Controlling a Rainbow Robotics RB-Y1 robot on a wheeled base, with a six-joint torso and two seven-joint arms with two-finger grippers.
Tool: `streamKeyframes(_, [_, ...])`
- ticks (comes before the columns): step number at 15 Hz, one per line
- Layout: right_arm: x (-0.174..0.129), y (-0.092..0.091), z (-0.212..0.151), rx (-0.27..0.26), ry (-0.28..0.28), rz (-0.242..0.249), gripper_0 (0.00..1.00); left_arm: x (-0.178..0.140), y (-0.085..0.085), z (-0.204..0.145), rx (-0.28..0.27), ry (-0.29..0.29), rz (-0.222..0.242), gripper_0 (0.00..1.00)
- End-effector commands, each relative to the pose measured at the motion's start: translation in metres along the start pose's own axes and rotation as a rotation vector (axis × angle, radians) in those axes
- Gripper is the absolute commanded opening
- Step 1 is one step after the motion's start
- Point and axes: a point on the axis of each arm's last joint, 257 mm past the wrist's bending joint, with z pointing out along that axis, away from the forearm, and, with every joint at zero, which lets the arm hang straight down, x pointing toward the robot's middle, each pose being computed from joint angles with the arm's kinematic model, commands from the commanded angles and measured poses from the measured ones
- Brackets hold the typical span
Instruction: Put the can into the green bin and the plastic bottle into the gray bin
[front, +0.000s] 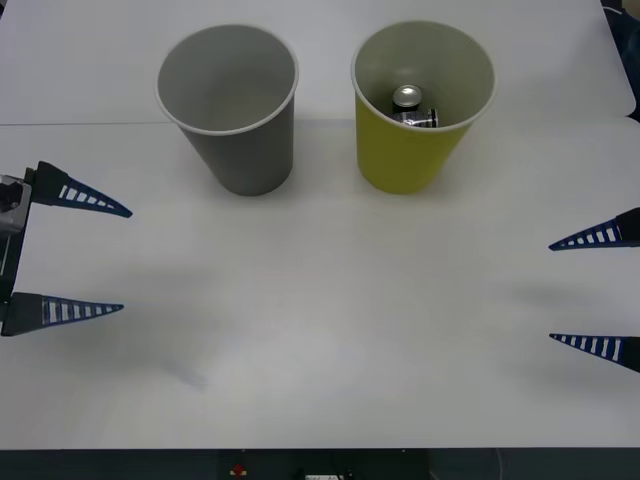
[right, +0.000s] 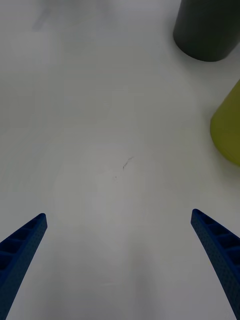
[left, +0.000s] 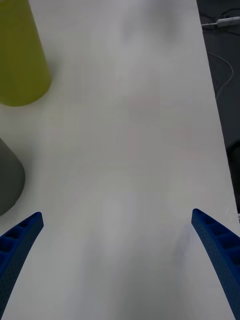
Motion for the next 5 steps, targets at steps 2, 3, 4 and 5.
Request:
streamKeyframes(2, [0.0, 0.0, 0.0, 0.0, 0.0, 0.0, 1.0, 0.0052, -0.0037, -0.0018, 0.001, 0.009, -0.018, 1.0])
streamKeyframes(3, [0.0, 0.0, 0.0, 0.0, 0.0, 0.0, 1.0, 0.0052, -0.0037, -0.0018, 0.001, 0.009, -0.018, 1.0])
streamKeyframes(4, [0.0, 0.0, 0.0, 0.0, 0.0, 0.0, 1.0, 0.0052, -0.0037, -0.0018, 0.001, 0.009, -0.018, 1.0])
streamKeyframes(5, [0.0, 0.0, 0.0, 0.0, 0.0, 0.0, 1.0, 0.0052, -0.0037, -0.0018, 0.001, 0.009, -0.018, 1.0])
